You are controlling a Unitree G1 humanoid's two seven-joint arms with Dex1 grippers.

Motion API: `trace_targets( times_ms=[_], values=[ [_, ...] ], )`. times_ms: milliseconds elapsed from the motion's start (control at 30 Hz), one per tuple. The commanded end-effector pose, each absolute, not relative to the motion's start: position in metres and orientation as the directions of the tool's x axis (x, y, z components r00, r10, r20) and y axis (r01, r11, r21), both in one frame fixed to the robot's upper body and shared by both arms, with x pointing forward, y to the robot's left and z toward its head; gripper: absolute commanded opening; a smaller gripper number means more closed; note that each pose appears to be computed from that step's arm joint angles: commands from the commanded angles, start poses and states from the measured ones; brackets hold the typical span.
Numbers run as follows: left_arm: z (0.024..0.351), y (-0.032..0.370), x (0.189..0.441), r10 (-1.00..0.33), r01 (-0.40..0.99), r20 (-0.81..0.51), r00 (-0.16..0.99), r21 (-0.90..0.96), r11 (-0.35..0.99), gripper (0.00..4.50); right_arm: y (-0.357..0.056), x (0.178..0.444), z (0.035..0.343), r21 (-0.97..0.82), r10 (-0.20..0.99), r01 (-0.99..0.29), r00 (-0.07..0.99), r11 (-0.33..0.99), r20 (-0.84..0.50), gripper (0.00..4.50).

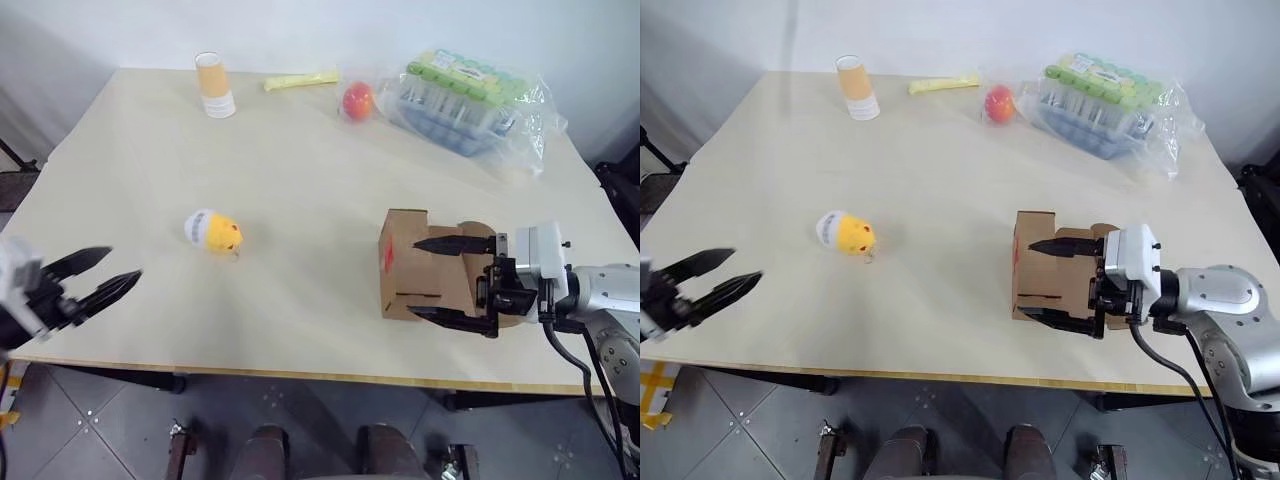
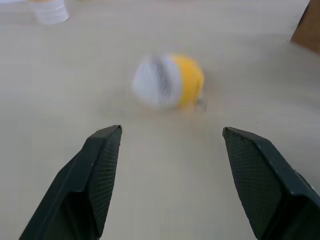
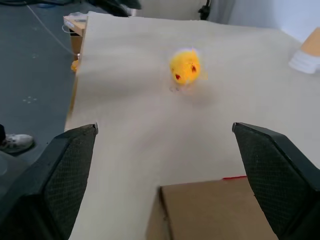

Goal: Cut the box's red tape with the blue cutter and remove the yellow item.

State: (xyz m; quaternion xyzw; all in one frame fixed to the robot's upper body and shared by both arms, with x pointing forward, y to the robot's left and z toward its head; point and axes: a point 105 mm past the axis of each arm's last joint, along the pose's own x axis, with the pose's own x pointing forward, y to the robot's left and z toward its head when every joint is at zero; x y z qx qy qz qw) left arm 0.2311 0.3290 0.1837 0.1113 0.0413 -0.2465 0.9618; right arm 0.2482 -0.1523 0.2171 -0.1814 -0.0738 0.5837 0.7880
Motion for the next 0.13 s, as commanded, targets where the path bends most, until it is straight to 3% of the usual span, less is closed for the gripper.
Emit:
trace_targets(
  times_ms=[33, 133],
  values=[
    [0.178, 0.361, 0.212, -0.317, 0.342, -0.136, 0.939, 0.238, 0.909, 3.44, -0.174, 0.248, 0.215, -0.413, 0.906, -0.849, 0.407, 0.328, -0.117, 4.50],
    [0.172, 0.376, 0.215, -0.204, 0.218, -0.087, 0.975, 0.207, 0.954, 3.44, -0.194, 0.247, 0.203, -0.439, 0.866, -0.817, 0.478, 0.375, -0.150, 4.50]
  ],
)
